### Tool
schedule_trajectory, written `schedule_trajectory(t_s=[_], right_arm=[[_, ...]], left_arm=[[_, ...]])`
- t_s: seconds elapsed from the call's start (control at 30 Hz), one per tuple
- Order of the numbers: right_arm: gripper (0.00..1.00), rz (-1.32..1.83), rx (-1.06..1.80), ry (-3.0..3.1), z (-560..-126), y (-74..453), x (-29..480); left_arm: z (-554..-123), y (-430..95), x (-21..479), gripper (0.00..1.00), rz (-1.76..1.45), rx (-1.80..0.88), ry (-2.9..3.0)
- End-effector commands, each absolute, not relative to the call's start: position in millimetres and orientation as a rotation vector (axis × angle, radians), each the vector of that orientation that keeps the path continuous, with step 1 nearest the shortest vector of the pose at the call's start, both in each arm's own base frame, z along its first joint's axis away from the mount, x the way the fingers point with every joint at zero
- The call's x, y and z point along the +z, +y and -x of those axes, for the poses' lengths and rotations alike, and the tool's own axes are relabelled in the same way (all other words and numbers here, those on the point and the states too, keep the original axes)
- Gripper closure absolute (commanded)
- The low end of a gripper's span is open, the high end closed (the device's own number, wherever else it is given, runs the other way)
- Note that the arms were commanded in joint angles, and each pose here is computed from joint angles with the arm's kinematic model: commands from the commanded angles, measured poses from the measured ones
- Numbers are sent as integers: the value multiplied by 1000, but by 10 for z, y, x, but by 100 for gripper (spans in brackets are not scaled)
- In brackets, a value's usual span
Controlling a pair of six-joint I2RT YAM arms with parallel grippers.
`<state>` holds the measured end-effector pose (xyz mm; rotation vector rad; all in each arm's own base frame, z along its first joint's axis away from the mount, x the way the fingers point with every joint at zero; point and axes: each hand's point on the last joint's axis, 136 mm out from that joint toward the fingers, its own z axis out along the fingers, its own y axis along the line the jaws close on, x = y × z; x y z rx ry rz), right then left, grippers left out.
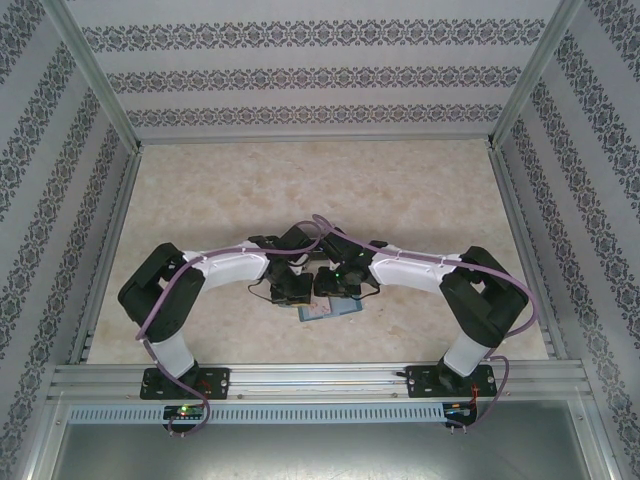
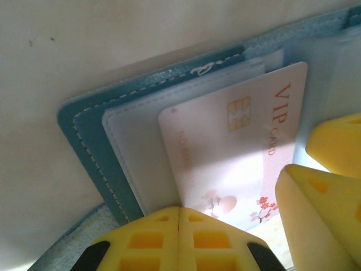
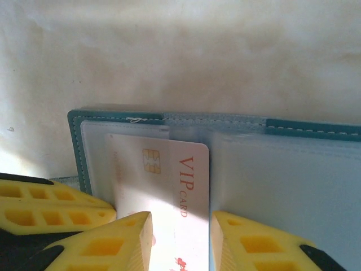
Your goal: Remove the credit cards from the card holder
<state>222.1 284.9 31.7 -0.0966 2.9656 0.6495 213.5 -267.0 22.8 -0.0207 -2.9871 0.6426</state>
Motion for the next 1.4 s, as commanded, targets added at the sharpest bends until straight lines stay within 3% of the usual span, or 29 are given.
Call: schedule_trajectory(t_s=[0.0, 0.37, 1.0, 1.37], right_arm=[[66, 79, 633, 2949, -2239, 2759, 380], [65, 67, 647, 3009, -2177, 2746, 181], [78, -64, 1209, 2799, -2257, 2953, 581], [84, -94, 1259, 2814, -2249, 2950, 431]], left_arm=[[-2138, -2682, 136, 100, 16, 593, -2994], [-2078, -2581, 63, 100, 24, 521, -2989], [-2071, -2581, 75, 100, 38, 513, -2982], [-2063, -2570, 81, 100, 43, 508, -2983]])
